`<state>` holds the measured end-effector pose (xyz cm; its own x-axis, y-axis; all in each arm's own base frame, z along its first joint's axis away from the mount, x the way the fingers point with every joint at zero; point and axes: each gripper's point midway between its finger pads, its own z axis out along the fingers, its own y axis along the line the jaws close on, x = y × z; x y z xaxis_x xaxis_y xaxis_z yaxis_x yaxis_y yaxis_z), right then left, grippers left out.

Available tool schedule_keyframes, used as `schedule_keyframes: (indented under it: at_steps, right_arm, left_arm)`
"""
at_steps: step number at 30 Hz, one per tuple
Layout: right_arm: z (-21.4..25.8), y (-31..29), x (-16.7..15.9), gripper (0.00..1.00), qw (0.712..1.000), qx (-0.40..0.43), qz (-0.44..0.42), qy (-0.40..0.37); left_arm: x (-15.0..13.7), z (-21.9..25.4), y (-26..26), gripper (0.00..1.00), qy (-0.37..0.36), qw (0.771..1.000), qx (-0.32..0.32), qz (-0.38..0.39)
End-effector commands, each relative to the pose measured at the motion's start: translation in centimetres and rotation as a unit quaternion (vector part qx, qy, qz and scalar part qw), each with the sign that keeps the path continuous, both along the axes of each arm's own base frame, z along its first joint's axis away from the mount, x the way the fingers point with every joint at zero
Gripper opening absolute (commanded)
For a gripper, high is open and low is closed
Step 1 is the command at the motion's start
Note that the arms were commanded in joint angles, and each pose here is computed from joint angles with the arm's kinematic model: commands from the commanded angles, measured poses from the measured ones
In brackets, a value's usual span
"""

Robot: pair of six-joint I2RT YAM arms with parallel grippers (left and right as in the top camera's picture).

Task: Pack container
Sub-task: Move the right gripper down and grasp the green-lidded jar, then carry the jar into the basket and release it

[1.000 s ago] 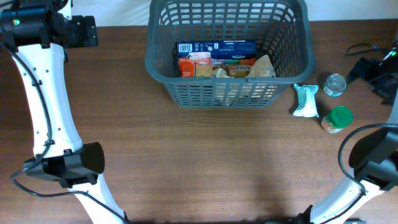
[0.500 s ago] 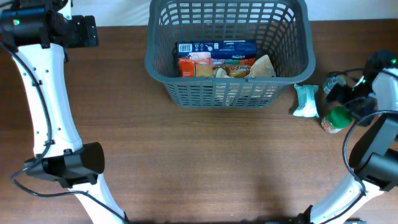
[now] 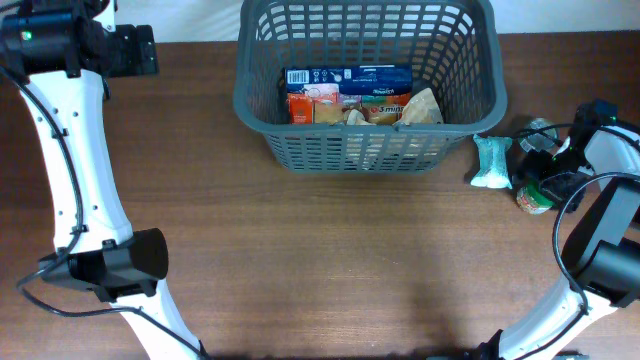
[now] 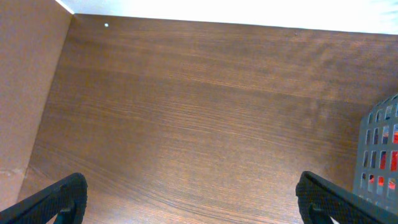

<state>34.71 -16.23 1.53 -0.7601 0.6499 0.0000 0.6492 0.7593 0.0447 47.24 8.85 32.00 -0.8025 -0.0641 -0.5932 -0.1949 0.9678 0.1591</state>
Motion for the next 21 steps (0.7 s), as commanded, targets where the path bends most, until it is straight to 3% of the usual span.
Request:
schedule_keyframes:
  at_steps: [1,3,7,12,17,20,21]
  right_arm:
    - [0.7,0.1,0.2,0.49,1.000,0.001,0.003,-0.013]
    - [0.8,0.2,0.2,0.38,1.000,0.004,0.002,-0.013]
    - [1.8,0.7,0.5,0.27,1.000,0.016,0.003,-0.026]
    - [7.0,0.4,1.1,0.25,0.998,0.002,0.004,-0.057]
    - [19.4,0.6,1.9,0.24,0.986,-0.047,0.016,-0.156]
    - [28.8,2.7,1.8,0.04,0.962,-0.091,0.059,-0.250]
    - [31.2,3.5,1.7,0.04,0.953,-0.102,0.072,-0.276]
  left_arm:
    - [-0.4,0.6,0.0,0.99,-0.007,1.000,-0.005,0.005]
    - [-0.4,0.6,0.0,0.99,-0.007,1.000,-0.005,0.005]
    - [-0.4,0.6,0.0,0.99,-0.007,1.000,-0.005,0.005]
    - [-0.4,0.6,0.0,0.99,-0.008,1.000,-0.005,0.005]
    - [-0.4,0.6,0.0,0.99,-0.008,1.000,-0.005,0.005]
    - [-0.4,0.6,0.0,0.99,-0.007,1.000,-0.005,0.005]
    - [-0.4,0.6,0.0,0.99,-0.008,1.000,-0.005,0.005]
